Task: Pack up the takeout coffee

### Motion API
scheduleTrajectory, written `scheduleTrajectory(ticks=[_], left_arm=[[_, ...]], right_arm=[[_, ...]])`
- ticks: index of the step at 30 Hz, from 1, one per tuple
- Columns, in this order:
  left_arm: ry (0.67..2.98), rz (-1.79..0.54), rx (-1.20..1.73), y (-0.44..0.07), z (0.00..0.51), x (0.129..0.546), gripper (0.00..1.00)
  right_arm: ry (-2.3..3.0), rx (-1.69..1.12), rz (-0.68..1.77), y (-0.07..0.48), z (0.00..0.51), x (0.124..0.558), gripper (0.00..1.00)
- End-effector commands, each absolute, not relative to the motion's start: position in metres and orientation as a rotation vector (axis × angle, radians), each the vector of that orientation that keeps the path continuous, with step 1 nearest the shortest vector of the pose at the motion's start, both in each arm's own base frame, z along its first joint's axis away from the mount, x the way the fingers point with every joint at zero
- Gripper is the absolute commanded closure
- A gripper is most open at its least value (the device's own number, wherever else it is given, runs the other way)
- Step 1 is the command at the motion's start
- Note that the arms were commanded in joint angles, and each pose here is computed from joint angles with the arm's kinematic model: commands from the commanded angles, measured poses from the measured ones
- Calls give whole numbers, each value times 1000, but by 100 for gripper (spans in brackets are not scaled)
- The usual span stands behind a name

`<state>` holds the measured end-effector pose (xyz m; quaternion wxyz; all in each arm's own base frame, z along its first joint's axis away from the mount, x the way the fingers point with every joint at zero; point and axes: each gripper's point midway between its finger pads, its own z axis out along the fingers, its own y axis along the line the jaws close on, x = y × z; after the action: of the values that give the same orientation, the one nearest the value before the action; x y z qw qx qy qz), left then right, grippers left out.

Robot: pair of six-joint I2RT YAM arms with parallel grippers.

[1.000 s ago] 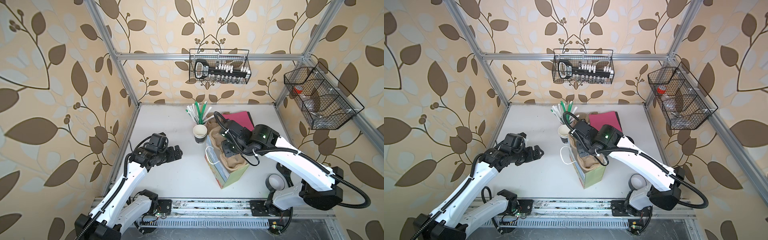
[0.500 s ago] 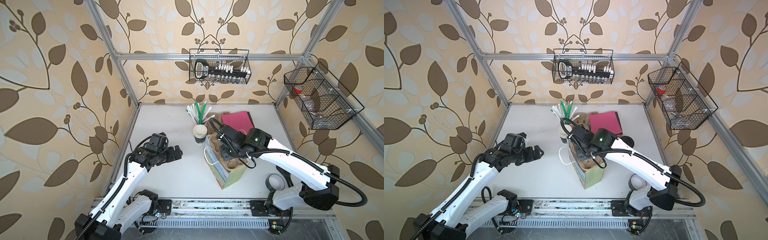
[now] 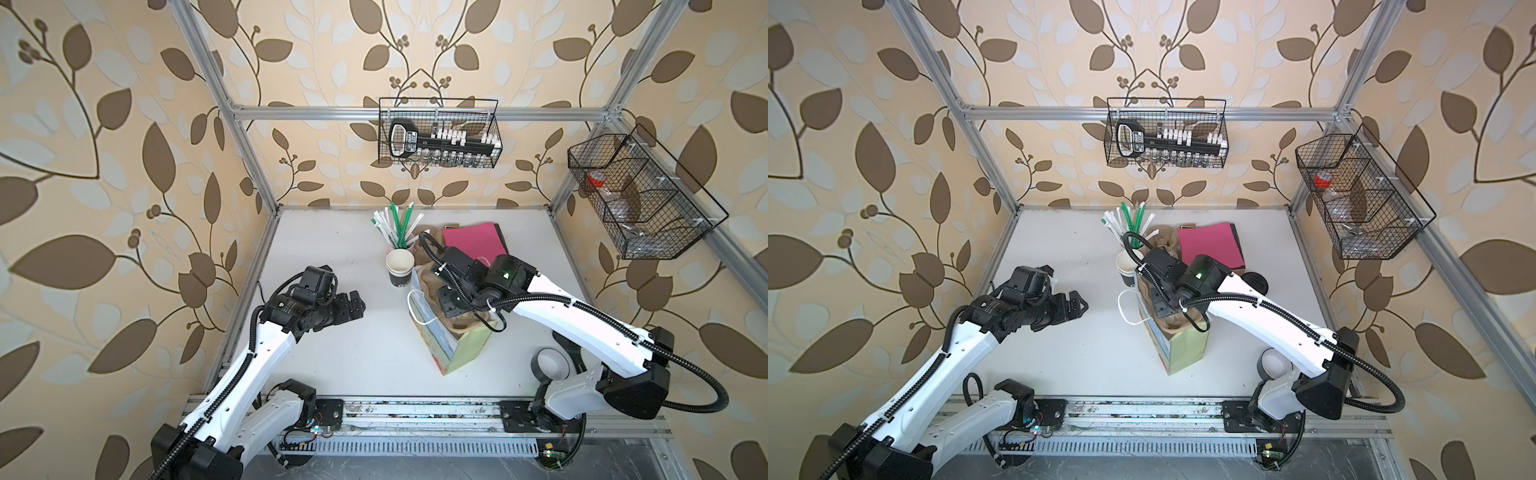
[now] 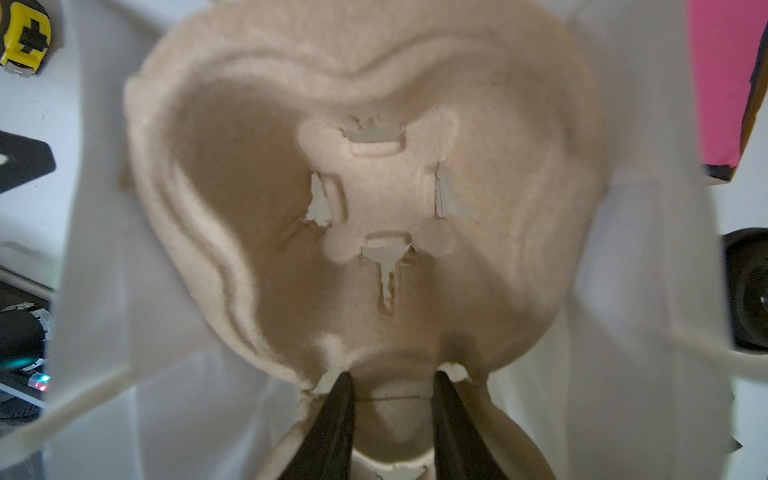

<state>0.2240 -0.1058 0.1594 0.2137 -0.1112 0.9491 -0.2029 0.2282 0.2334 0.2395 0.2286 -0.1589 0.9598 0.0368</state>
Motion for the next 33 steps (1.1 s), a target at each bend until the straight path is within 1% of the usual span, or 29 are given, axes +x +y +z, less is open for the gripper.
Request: scheduleTrajectory(ticks=[1, 16, 33], left_arm=[[2638, -562, -276, -108, 162, 223, 1], [2636, -561, -276, -107, 162, 223, 1], [2634, -564, -274, -108, 163, 222, 1]], right_arm=[[2610, -432, 130, 236, 261, 231, 70], [2667, -466, 76, 237, 236, 246, 69], [2701, -494, -3, 232, 205, 251, 69]])
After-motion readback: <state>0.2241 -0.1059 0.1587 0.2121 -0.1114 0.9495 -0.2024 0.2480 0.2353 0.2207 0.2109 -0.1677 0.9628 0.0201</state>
